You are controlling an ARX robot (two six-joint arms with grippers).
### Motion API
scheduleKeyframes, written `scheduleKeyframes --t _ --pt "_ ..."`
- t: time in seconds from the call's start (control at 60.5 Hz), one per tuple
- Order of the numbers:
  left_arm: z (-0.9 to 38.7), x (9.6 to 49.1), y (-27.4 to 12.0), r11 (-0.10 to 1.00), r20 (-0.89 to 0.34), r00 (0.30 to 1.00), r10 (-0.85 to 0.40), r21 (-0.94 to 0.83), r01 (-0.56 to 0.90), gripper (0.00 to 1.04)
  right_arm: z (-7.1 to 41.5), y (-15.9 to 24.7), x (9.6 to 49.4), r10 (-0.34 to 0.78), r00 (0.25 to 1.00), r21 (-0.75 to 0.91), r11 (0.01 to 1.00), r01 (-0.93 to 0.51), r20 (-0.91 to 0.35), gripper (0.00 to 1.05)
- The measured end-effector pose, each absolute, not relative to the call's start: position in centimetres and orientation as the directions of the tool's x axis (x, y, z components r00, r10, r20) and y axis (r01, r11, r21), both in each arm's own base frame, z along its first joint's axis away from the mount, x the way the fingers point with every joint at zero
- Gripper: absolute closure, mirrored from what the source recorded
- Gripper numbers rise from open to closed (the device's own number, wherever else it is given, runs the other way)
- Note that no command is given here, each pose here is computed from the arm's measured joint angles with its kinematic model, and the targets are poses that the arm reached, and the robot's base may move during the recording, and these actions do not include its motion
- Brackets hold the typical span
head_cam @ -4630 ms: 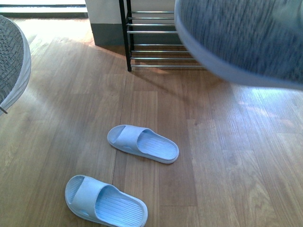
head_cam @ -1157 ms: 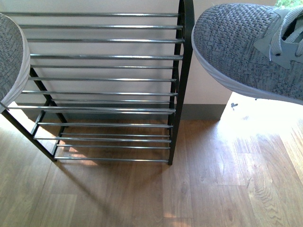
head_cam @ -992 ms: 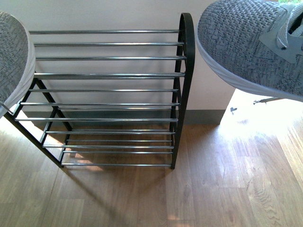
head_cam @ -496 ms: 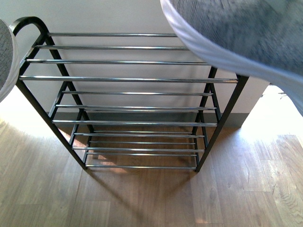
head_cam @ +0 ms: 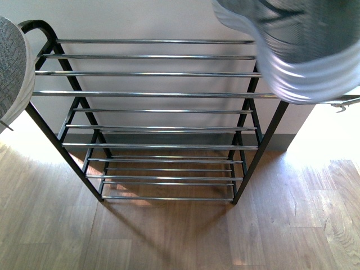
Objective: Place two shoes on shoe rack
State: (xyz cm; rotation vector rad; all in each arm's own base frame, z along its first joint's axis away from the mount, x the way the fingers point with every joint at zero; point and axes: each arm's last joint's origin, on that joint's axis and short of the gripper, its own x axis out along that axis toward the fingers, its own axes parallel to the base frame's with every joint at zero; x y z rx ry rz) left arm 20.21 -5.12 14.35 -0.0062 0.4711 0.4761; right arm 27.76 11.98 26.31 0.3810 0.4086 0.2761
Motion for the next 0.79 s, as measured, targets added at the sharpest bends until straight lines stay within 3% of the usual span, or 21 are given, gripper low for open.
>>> scheduleKeyframes --t 0.298,0.347,0.364,0.562,0.794 --pt "14.3 20.2 -5.1 0.891 -0.438 0.784 0.44 0.102 -0.442 1.03 24.0 14.4 33.0 0.258 0.87 0.542 0.84 0.012 -0.419 1.03" --pt "14.3 20.2 -5.1 0.891 -0.438 0.784 0.44 0.102 -0.442 1.03 23.1 14.2 34.2 0.221 0.878 0.57 0.819 0.069 -0.424 1.03" --pt "14.3 20.2 -5.1 0.891 -0.438 0.784 0.44 0.102 -0.442 1.03 20.1 12.9 36.9 0.139 0.879 0.627 0.751 0.207 -0.456 1.03" --pt "14.3 20.2 -5.1 0.891 -0.438 0.784 0.44 0.102 -0.443 1.03 17.3 11.5 39.7 0.043 0.882 0.628 0.718 0.299 -0.47 1.03" --pt "14.3 20.2 -5.1 0.891 -0.438 0.784 0.439 0.102 -0.442 1.03 15.5 12.1 40.4 0.035 0.862 0.605 0.727 0.326 -0.506 1.03"
